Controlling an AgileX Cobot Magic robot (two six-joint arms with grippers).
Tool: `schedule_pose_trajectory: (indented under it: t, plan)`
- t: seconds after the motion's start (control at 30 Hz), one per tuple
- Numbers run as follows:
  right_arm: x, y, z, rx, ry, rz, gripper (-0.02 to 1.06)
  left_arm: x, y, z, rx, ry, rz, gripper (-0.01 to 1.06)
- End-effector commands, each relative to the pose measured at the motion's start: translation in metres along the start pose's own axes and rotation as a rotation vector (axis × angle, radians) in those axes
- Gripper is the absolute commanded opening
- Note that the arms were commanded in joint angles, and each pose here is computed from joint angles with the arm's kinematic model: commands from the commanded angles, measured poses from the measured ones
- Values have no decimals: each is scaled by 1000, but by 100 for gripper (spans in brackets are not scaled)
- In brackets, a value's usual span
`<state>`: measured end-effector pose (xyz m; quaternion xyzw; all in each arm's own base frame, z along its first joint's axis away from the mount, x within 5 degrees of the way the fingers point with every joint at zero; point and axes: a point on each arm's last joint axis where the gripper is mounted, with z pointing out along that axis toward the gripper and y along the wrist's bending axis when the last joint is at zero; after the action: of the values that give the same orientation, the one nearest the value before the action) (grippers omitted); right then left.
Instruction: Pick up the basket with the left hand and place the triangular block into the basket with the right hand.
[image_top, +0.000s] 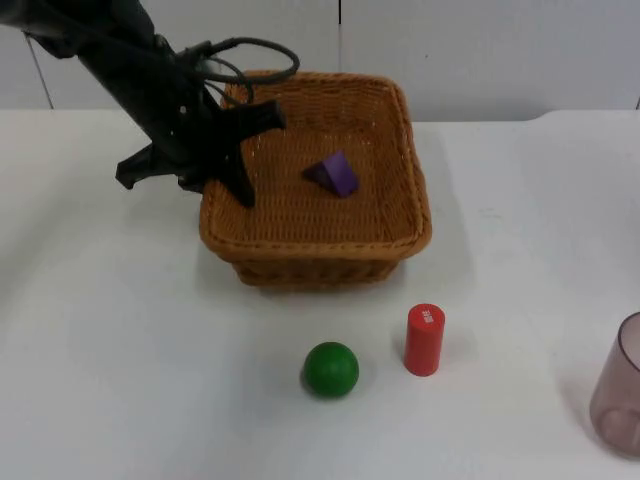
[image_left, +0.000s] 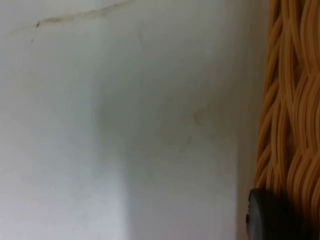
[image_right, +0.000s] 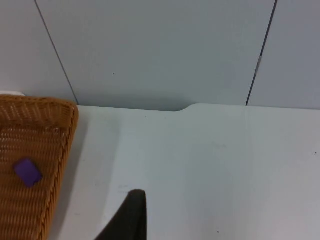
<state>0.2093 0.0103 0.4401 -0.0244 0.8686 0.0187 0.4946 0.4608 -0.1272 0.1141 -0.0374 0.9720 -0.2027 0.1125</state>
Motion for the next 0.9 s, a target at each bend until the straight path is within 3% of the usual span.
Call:
schedule_pose_trajectory:
  t: [0.0,0.53,0.87]
  plan:
    - [0,-1,-3,7,-10,-10,105,-2,-2,0,10,-10,-6,0]
    - [0,-1,-3,7,-10,-12,105,8,4,19,22,84,-8,0]
    - [0,-1,-3,7,-10,-12,105,8,4,19,22,80,-8,0]
